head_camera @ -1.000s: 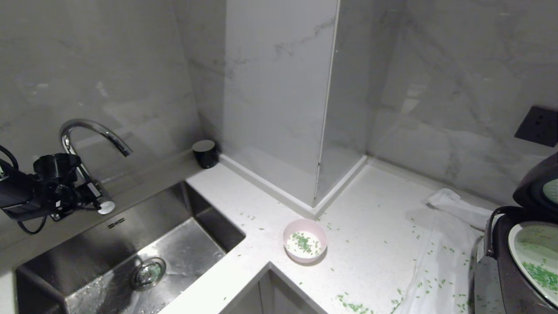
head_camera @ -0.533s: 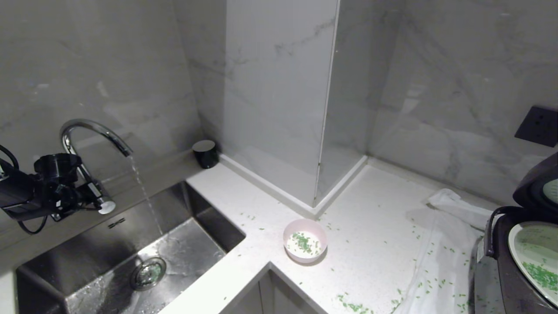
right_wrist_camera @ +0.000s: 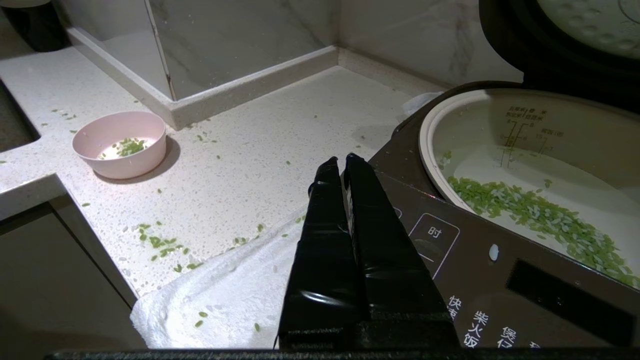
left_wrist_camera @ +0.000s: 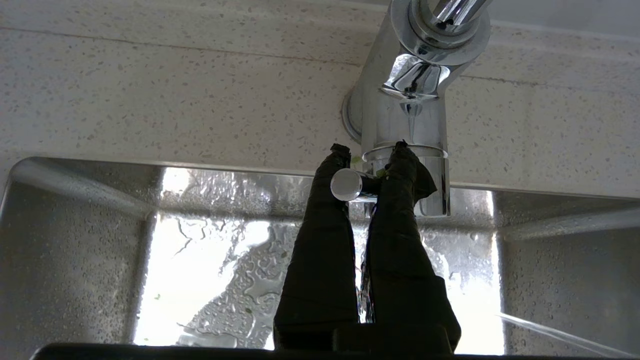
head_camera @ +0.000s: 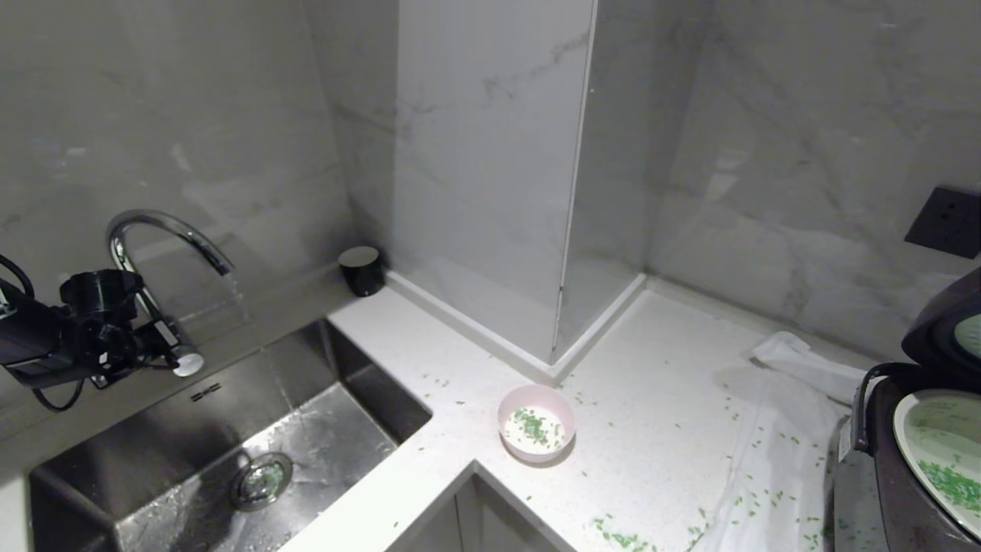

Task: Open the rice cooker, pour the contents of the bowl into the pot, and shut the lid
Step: Turn on the tap, then pick up the bowl on the table

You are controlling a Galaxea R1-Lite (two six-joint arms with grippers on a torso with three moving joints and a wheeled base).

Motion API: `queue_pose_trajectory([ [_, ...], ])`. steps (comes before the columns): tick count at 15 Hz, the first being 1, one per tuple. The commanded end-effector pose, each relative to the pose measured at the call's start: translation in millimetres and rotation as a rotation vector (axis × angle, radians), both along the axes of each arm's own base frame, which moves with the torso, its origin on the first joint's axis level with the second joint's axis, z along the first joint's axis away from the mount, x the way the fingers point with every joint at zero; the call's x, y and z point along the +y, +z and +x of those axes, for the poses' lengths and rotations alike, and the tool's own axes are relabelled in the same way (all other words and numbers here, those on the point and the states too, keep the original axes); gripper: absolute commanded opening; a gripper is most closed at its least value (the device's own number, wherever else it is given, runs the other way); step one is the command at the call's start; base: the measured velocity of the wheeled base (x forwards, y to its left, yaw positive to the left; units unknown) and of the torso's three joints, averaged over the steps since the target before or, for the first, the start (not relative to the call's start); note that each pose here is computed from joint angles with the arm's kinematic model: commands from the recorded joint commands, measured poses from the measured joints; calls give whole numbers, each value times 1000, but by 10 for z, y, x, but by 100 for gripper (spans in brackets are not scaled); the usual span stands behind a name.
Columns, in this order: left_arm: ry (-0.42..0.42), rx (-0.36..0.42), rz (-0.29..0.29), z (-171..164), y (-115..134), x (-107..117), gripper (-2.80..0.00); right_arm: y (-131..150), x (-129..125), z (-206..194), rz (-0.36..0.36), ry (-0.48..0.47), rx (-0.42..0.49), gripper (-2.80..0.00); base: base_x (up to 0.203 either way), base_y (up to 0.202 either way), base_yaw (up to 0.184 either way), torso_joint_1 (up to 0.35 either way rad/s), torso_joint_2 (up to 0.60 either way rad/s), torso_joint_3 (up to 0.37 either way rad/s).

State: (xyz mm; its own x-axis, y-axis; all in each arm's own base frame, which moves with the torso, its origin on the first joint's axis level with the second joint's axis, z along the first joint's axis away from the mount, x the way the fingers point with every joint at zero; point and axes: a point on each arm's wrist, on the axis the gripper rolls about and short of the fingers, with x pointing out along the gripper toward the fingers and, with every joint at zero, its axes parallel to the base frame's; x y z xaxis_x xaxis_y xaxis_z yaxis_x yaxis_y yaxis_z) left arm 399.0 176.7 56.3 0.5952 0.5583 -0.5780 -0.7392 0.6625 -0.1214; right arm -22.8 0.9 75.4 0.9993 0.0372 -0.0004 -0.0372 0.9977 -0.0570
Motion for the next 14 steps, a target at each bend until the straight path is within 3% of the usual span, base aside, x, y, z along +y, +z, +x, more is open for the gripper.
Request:
queue_pose_trajectory([
  [1,2,-5,0,0,12,-3,-280,-5,0,1,0,1,3,-280,0,0,0,0,0,0],
  [3,3,-4,-1,-1,11,-3,-280,-5,0,1,0,1,3,-280,0,0,0,0,0,0],
  [4,5,-2,-1,-2,4,1,0,-4,0,1,-1,1,1,-280,0,0,0,0,0,0],
  [14,3,-11,4,3,32,-1,0,-4,0,1,-1,1,1,-280,0,0,0,0,0,0],
])
